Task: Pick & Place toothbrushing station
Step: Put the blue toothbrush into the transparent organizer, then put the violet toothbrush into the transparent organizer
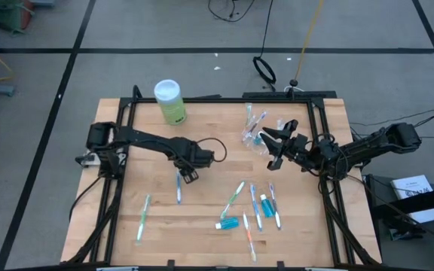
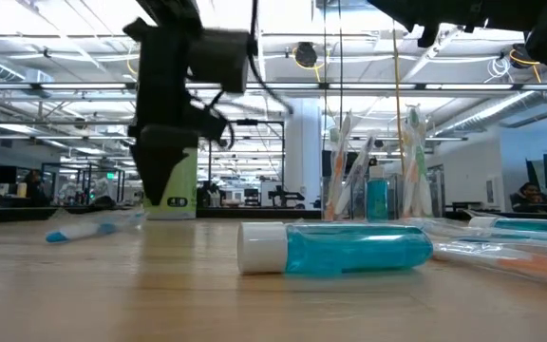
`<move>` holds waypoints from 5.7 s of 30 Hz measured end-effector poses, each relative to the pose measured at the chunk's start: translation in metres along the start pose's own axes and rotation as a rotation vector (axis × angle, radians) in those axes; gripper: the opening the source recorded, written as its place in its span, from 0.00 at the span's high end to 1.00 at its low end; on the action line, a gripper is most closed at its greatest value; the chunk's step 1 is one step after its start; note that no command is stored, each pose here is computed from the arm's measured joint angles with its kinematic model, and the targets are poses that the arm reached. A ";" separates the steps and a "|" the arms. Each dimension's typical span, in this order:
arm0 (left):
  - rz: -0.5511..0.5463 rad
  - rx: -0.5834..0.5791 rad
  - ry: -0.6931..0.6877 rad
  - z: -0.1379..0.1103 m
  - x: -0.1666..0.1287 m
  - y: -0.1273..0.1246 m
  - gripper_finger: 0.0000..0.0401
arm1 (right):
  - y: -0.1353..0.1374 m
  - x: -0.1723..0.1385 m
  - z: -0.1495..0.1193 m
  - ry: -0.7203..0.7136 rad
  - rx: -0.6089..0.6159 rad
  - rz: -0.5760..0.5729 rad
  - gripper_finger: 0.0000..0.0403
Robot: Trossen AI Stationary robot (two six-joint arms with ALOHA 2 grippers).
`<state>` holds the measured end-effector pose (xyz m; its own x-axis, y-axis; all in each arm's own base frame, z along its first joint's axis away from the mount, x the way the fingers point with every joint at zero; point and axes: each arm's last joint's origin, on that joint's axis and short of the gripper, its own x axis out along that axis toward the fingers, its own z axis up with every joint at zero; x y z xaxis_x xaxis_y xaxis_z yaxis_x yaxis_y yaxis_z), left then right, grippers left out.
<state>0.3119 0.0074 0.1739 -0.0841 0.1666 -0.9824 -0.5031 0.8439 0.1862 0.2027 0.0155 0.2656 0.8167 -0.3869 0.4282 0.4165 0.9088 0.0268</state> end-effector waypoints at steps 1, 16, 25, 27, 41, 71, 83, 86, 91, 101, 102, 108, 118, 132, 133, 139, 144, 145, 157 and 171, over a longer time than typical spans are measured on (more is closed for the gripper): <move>0.000 -0.026 -0.014 -0.003 -0.005 0.000 0.52 | 0.000 0.000 0.000 0.000 0.000 0.000 0.78; -0.016 -0.355 -0.058 -0.043 0.023 -0.011 0.52 | 0.000 0.000 -0.001 0.008 -0.003 0.002 0.78; -0.030 -0.341 -0.061 -0.036 0.033 0.002 0.52 | 0.000 0.000 -0.001 0.005 -0.002 0.001 0.78; -0.052 -0.321 -0.091 -0.032 0.033 0.001 0.52 | 0.000 0.000 -0.001 0.005 -0.002 0.001 0.78; -0.118 -0.224 -0.176 -0.023 0.040 0.003 0.74 | 0.000 0.000 -0.001 0.005 -0.002 0.001 0.78; -0.526 0.261 -1.490 0.075 -0.076 0.054 0.99 | 0.004 0.004 -0.034 0.956 0.099 -0.185 0.78; -0.491 0.294 -1.824 0.111 -0.028 0.051 1.00 | 0.010 -0.037 -0.062 1.312 0.368 -0.101 0.78; -0.481 0.250 -1.910 0.119 -0.013 0.053 0.99 | 0.012 -0.040 -0.063 1.329 0.369 -0.079 0.78; -0.475 0.166 -1.873 0.149 0.002 0.059 0.99 | 0.013 -0.041 -0.063 1.332 0.357 -0.061 0.78; -0.385 0.067 -1.616 0.175 0.028 0.058 0.99 | 0.014 -0.041 -0.063 1.345 0.350 -0.029 0.78; -0.377 0.052 -1.591 0.175 0.031 0.058 0.99 | 0.014 -0.041 -0.063 1.347 0.352 -0.027 0.78; -0.379 0.045 -1.541 0.175 0.035 0.056 0.96 | 0.015 -0.041 -0.063 1.357 0.357 -0.007 0.78; -0.439 0.093 -1.468 0.170 0.038 0.037 0.94 | 0.015 -0.041 -0.063 1.355 0.358 -0.007 0.78; -0.369 0.169 -1.432 0.168 0.035 0.037 0.83 | 0.015 -0.041 -0.063 1.352 0.360 -0.005 0.78; -0.368 0.170 -1.418 0.167 0.032 0.038 0.80 | 0.015 -0.041 -0.063 1.351 0.360 -0.006 0.78; -0.274 0.168 -1.292 0.154 0.001 0.049 0.61 | 0.015 -0.041 -0.063 1.351 0.361 -0.007 0.78; -0.242 0.284 -1.150 0.126 -0.036 0.057 0.52 | 0.014 -0.040 -0.063 1.350 0.359 -0.008 0.78; -0.233 0.310 -1.118 0.118 -0.044 0.059 0.51 | 0.014 -0.040 -0.063 1.350 0.359 -0.010 0.78; -0.231 0.327 -0.953 0.028 -0.124 0.096 0.52 | -0.001 -0.031 -0.067 1.328 0.374 -0.093 0.78; -0.247 0.325 -0.892 0.001 -0.091 0.096 0.56 | -0.016 -0.005 -0.064 1.129 0.291 -0.019 0.78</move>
<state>0.2720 0.0740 0.2812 0.7401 0.1777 -0.6486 -0.1463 0.9839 0.1026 0.2169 -0.0071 0.2054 0.7639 -0.1870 -0.6177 0.4445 0.8463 0.2936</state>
